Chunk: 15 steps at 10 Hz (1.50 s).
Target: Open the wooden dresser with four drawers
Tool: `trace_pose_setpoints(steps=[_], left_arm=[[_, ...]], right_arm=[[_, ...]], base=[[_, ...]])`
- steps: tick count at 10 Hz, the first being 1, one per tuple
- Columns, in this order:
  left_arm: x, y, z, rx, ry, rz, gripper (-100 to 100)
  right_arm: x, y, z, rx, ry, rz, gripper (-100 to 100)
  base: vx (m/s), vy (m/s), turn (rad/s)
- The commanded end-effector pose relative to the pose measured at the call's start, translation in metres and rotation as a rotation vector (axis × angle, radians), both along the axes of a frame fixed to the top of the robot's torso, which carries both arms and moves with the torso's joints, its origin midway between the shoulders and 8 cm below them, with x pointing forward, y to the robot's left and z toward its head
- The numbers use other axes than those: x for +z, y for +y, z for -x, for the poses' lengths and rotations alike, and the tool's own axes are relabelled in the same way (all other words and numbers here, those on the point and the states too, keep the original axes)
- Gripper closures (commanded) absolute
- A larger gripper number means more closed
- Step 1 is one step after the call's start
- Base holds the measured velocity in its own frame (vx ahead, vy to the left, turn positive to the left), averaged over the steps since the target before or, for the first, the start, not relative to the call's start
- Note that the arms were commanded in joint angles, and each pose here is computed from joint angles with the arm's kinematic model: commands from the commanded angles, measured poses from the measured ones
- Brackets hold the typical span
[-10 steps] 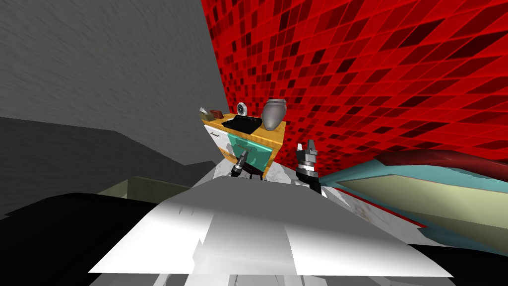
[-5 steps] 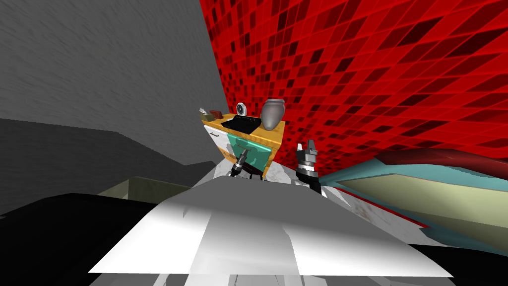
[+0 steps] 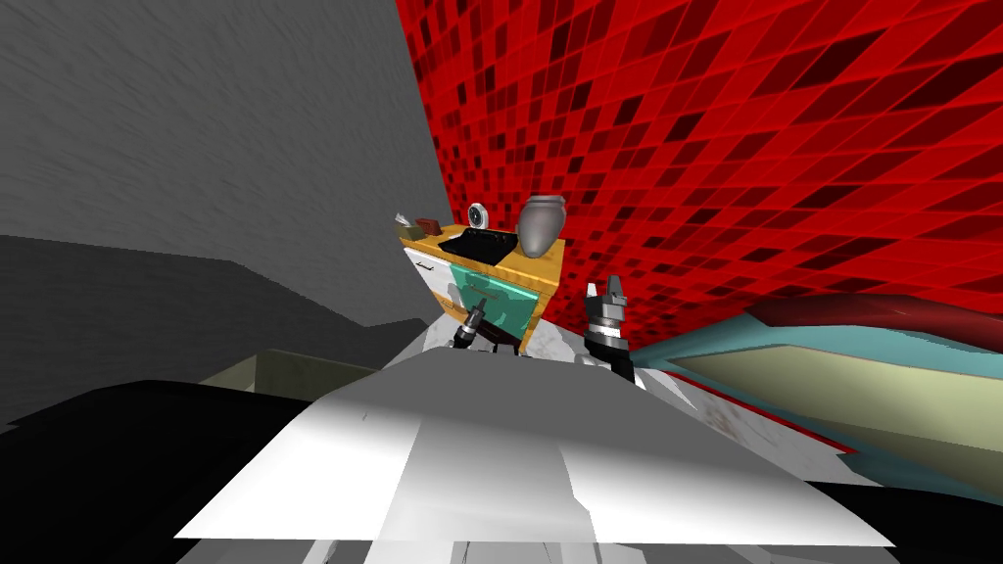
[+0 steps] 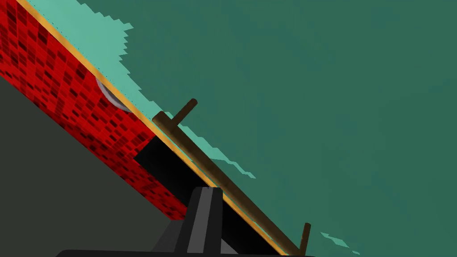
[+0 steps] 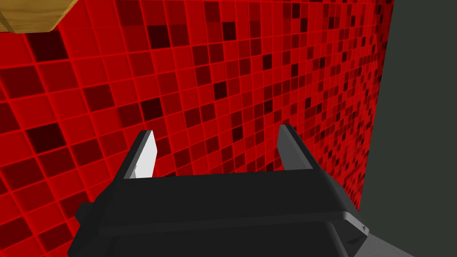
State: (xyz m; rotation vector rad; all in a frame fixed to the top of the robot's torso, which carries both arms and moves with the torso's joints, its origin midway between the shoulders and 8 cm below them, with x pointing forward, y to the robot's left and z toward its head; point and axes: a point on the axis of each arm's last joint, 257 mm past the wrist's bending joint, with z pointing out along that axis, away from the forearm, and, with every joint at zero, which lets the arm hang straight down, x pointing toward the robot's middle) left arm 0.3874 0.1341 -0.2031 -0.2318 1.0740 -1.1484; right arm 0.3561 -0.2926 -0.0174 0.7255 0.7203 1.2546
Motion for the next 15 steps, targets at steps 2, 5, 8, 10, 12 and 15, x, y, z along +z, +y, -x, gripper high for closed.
trace_pose_setpoints(steps=[2, 5, 8, 10, 12, 15], left_arm=[[0.001, -0.001, -0.003, 0.007, 0.006, 0.032, -100], [0.015, -0.003, -0.022, 0.007, 0.007, 0.037, -100], [0.011, -0.002, -0.017, 0.007, 0.007, 0.036, 100], [0.003, -0.001, -0.006, 0.007, 0.007, 0.035, 100], [0.012, -0.001, -0.012, 0.003, 0.005, 0.041, 100], [0.02, -0.001, -0.018, -0.003, 0.006, 0.038, 100]], right_arm=[[0.0, 0.0, 0.0, 0.0, 0.0, 0.0, 0], [0.0, 0.0, 0.0, 0.0, 0.0, 0.0, 0], [0.0, 0.0, 0.0, 0.0, 0.0, 0.0, 0], [0.0, 0.0, 0.0, 0.0, 0.0, 0.0, 0], [0.0, 0.0, 0.0, 0.0, 0.0, 0.0, 0], [0.0, 0.0, 0.0, 0.0, 0.0, 0.0, 0]], base=[[0.005, 0.045, -0.041], [-0.004, -0.009, -0.002], [-0.002, -0.004, 0.0], [0.011, 0.018, 0.001], [-0.045, 0.017, 0.01], [-0.168, 0.051, 0.022]])
